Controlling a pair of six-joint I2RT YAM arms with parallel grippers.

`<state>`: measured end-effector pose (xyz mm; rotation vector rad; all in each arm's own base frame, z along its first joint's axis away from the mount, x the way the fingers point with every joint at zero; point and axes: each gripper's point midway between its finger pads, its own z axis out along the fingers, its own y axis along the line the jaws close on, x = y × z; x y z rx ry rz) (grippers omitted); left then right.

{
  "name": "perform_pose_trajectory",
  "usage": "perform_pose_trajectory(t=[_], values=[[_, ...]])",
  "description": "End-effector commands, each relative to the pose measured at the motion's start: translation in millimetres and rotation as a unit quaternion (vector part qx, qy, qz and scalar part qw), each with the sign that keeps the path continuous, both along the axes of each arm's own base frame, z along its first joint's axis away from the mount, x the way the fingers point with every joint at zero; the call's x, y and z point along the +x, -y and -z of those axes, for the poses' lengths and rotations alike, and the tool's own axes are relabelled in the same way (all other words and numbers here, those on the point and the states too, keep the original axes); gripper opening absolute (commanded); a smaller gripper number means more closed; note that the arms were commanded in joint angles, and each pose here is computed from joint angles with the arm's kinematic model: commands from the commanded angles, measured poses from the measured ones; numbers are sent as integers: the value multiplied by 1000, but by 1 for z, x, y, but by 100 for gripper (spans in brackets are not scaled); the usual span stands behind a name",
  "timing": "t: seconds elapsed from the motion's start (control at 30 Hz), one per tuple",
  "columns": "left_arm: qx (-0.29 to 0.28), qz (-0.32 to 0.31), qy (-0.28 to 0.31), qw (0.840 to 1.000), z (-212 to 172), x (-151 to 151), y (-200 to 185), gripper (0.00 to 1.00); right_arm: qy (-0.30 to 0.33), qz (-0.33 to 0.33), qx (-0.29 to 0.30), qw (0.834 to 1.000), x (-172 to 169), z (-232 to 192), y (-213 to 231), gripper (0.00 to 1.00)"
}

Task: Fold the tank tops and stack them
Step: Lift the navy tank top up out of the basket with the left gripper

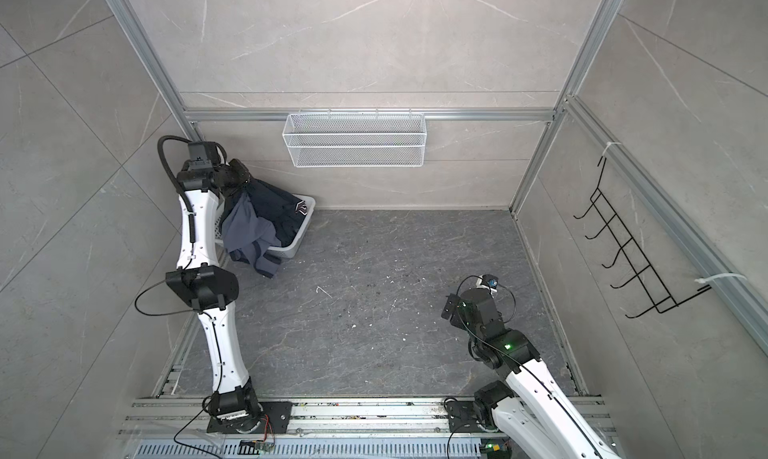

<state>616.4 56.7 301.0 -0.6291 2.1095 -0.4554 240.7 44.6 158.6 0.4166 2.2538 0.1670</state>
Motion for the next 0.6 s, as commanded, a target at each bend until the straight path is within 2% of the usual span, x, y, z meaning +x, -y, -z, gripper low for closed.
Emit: perform_pose_trajectory(t=[0.0,0.07,0.1,0.13,0.17,0.27,0.33,0.37,0.4,0.47,0.57], values=[[-7,30,68,997,-81,-33,15,0,-5,-4,-8,1000,-2,-6,1,98],[58,23,141,988,-153,-69,25,0,-7,-3,-13,1000,-3,-5,3,98],[105,5,178,978,-179,-83,27,0,-7,-2,-13,1000,-3,-5,3,98],[120,-4,222,968,-196,-91,30,0,-8,0,-11,1000,-4,-3,3,98],[108,-9,233,966,-193,-89,27,0,-9,0,-8,1000,-4,-1,3,98],[72,14,122,990,-121,-46,15,0,-12,-2,5,1000,-2,3,-2,97],[76,24,64,995,-70,-23,13,0,-16,-6,10,1000,-1,4,-5,97],[64,14,33,997,-43,-17,6,0,-16,-8,10,1000,-1,3,-6,97],[40,4,23,999,-32,-14,-2,0,-16,-8,9,1000,-2,1,-5,97],[10,-4,25,1000,-29,-12,-10,0,-13,-8,1,1000,-3,-2,-2,97],[36,5,110,993,-99,-28,-3,0,-8,-4,-11,1000,-6,-5,3,97]])
